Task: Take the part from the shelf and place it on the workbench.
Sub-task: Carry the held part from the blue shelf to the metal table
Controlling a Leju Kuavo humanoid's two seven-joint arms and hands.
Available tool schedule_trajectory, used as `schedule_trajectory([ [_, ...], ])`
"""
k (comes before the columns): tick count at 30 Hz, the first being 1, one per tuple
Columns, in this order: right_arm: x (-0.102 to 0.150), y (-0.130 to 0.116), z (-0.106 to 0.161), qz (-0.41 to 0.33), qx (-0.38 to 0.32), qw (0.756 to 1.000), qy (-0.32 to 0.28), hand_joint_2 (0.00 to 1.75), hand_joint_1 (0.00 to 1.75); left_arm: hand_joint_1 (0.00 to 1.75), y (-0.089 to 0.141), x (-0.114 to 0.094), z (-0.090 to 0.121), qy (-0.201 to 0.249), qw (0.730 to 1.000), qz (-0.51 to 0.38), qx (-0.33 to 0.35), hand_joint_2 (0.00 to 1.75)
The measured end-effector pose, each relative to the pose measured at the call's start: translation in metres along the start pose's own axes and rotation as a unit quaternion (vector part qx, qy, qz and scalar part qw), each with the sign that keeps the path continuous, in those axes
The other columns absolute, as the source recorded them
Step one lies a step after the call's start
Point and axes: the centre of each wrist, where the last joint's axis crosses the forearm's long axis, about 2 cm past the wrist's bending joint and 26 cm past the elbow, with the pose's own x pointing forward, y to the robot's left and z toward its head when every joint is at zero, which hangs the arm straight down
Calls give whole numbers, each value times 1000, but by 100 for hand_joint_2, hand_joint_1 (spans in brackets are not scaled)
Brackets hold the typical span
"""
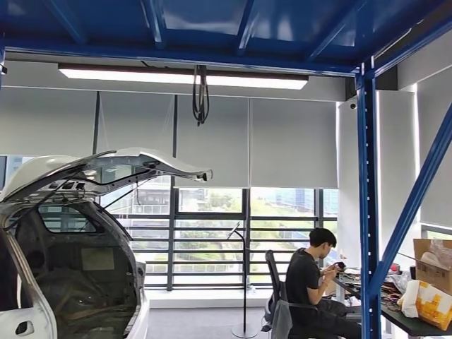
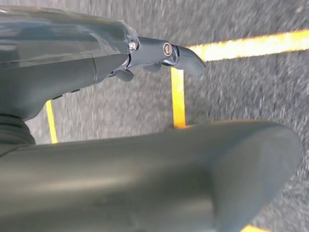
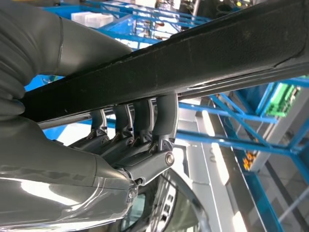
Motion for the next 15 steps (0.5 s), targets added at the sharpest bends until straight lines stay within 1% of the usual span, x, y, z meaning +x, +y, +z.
schedule_trajectory([
  [4,2,0,8,-2,-8,1000,8,175,175,0,5,-3,1,-2,1000,-13,-7,175],
  [10,4,-2,21,-13,-11,1000,1,175,175,0,9,-9,2,1,1000,-10,-21,175],
  [15,5,-3,23,-11,-5,1000,1,175,175,0,11,-9,2,1,1000,-13,-22,175],
])
